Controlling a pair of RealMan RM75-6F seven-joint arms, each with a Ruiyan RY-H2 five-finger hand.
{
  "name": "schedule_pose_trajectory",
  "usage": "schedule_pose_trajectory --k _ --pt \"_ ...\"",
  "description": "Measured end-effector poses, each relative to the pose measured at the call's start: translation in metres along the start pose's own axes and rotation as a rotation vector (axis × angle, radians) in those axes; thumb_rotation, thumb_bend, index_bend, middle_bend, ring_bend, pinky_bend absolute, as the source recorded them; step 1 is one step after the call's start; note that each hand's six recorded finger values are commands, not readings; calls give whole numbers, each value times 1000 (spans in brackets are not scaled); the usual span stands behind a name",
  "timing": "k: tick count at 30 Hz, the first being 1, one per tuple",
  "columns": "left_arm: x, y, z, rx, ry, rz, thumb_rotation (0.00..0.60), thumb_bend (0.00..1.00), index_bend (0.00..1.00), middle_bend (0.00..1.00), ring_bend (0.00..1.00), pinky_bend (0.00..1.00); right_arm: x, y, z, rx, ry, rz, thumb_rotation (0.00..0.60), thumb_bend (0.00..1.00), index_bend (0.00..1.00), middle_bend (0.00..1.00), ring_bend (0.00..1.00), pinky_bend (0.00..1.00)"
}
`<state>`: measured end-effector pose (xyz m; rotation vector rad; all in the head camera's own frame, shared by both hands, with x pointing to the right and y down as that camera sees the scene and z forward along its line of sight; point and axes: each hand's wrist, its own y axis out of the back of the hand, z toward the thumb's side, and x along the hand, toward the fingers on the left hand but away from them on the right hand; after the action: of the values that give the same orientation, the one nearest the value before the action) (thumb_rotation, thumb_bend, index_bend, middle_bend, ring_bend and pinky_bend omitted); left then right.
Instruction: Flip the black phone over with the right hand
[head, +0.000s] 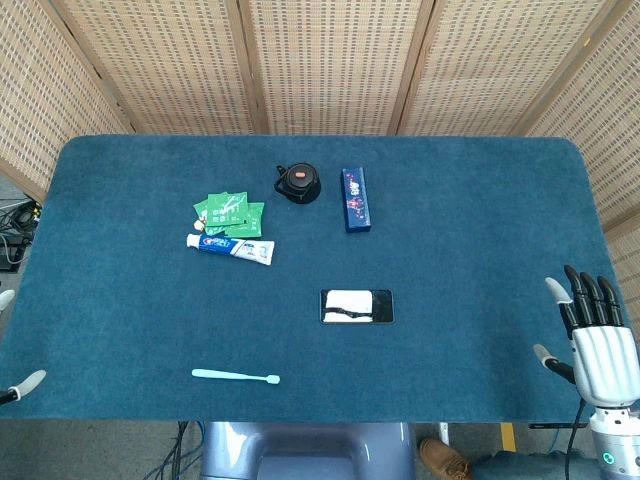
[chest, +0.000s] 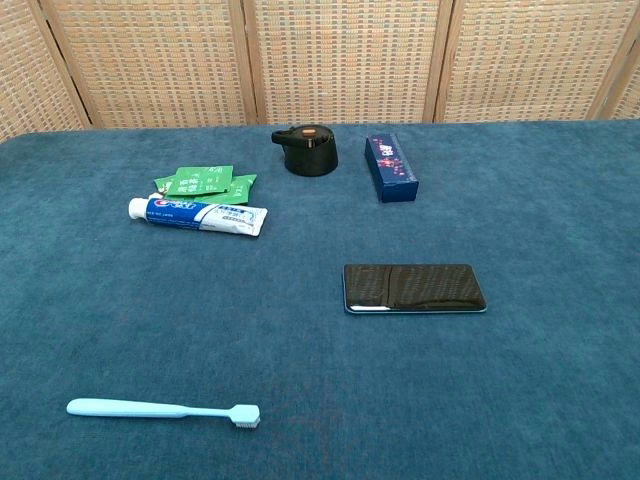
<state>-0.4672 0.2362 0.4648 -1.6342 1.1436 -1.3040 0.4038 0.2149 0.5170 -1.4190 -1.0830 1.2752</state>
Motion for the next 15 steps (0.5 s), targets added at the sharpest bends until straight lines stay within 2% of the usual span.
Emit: schedule_pose_trajectory --k 9,15 --pt "-1 1 2 1 -6 5 600 0 0 0 0 0 -3 -8 3 -3 10 45 600 0 0 0 0 0" --pt "5 -5 -1 11 7 -13 600 0 0 0 0 0 -25 -27 28 -7 101 127 600 0 19 0 0 0"
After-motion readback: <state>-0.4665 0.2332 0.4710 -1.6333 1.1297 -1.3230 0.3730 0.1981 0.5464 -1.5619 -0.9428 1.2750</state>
